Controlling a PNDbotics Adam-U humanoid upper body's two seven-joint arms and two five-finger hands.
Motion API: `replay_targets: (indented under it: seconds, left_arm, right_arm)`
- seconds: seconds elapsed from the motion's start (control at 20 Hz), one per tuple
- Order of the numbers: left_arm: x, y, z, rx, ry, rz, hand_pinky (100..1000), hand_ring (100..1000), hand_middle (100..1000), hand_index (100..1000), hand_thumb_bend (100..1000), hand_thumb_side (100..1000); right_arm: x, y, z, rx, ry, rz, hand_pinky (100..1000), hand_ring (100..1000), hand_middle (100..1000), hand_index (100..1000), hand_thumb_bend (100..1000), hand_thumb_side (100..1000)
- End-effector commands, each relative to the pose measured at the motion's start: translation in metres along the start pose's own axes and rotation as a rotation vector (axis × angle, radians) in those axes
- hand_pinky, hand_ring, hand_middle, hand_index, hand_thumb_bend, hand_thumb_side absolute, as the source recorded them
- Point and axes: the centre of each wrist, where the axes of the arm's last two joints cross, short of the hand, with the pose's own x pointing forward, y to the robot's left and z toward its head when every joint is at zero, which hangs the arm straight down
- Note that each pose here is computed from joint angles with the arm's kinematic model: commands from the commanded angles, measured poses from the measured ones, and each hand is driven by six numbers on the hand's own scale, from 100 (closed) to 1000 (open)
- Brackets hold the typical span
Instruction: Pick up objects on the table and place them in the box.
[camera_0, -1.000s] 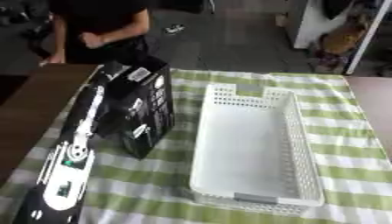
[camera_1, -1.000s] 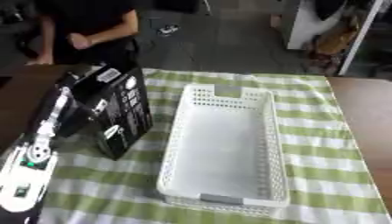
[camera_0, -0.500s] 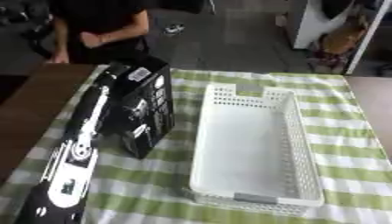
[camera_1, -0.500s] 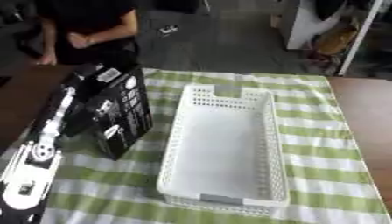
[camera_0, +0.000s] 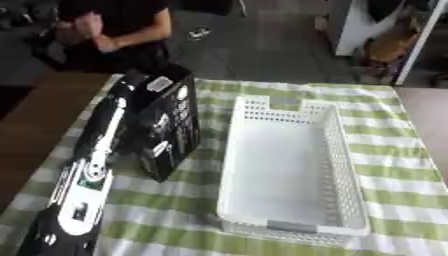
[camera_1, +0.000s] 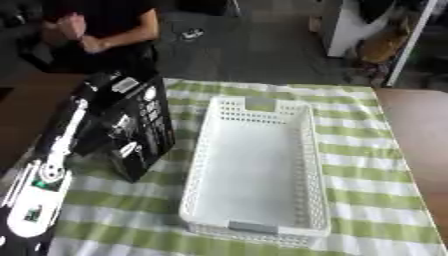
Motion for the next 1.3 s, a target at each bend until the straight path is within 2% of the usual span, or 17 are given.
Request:
replay_targets:
  seconds: [0.05,0.45,0.75,0.85,0.95,1.0,1.1,1.15,1.2,1.3]
  left_arm:
    - [0.002,0.008,-0.005,0.021,-0.015,-0.034,897,943,987,980,794,819]
    - [0.002,0.008,-0.003,0.012,0.003,-0.066,897,942,987,982,761,818]
    - [0.000,0.007,0.001,-0.052,0.057,-0.090,813,881,918,935,606,751]
    - [0.000,0.007,0.002,-0.059,0.084,-0.090,745,810,844,882,545,716]
    - [0.000,0.006,0.003,-0.056,0.109,-0.087,658,721,778,835,444,656]
    - [0.000,0.005,0.004,-0.052,0.122,-0.083,594,661,746,806,368,602]
    - [-0.001,0.004,0.005,-0.034,0.150,-0.068,398,525,650,716,171,452]
    - [-0.001,0.004,0.005,-0.021,0.165,-0.059,324,469,603,667,100,376]
    - [-0.001,0.004,0.006,-0.004,0.184,-0.049,233,404,553,605,100,293]
    - [-0.001,0.005,0.006,0.036,0.213,-0.033,135,318,488,504,100,265]
  right_arm:
    - [0.002,-0.003,-0.002,0.007,-0.010,0.007,759,813,853,969,100,739]
    - [0.002,-0.003,-0.002,0.008,-0.010,0.007,759,813,853,969,100,739]
    - [0.002,-0.002,-0.002,0.008,-0.010,0.006,759,814,853,969,100,739]
    - [0.002,-0.002,-0.002,0.009,-0.010,0.006,759,814,853,969,100,739]
    - [0.002,-0.003,-0.002,0.009,-0.010,0.006,759,814,853,969,100,739]
    - [0.002,-0.003,-0.003,0.009,-0.010,0.006,759,814,853,969,100,739]
    - [0.002,-0.003,-0.003,0.009,-0.010,0.006,759,814,853,969,100,739]
    - [0.002,-0.003,-0.003,0.009,-0.010,0.006,759,814,853,969,100,739]
    - [0.002,-0.003,-0.003,0.009,-0.010,0.006,759,814,853,969,100,739]
    - [0.002,-0.003,-0.003,0.009,-0.010,0.006,759,814,853,969,100,739]
